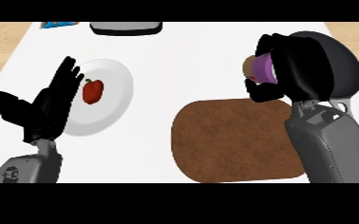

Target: Pick the can from the cutting board and place it in the pan

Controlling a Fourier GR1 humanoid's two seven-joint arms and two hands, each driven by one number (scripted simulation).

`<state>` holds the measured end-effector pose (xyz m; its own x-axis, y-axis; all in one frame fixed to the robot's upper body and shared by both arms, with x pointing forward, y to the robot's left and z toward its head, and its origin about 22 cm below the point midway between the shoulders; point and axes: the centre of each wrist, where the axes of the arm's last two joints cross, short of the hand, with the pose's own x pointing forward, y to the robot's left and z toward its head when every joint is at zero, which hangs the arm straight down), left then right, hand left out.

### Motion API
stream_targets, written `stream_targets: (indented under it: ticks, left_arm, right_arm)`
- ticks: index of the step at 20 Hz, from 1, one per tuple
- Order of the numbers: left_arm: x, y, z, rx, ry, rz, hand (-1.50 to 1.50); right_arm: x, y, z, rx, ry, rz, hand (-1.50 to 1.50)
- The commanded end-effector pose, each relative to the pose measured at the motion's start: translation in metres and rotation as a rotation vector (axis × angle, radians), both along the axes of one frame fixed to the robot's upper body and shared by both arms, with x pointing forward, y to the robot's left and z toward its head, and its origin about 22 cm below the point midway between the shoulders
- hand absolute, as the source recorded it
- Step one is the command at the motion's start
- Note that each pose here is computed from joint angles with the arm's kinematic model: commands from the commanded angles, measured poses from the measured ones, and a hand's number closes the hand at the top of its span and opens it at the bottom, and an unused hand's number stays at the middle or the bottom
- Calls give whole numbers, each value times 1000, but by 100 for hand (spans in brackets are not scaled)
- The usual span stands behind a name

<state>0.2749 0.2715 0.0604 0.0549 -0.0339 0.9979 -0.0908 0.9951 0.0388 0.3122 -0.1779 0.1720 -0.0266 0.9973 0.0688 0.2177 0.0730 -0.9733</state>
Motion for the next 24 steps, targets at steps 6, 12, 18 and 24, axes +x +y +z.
stream_targets:
  ticks: [6,12,18,24]
  left_arm:
    - [-8,-1,-13,-6,-2,-3,0]
    - [5,5,0,9,6,-8,0]
    - [4,-9,2,5,0,-14,0]
    - [10,-8,1,7,-9,-32,0]
  right_arm:
    - [29,-55,38,129,-88,-113,150]
    - [45,-128,44,192,-128,-202,150]
    - [56,-199,21,231,-182,-247,150]
    - [71,-245,-17,235,-146,-256,150]
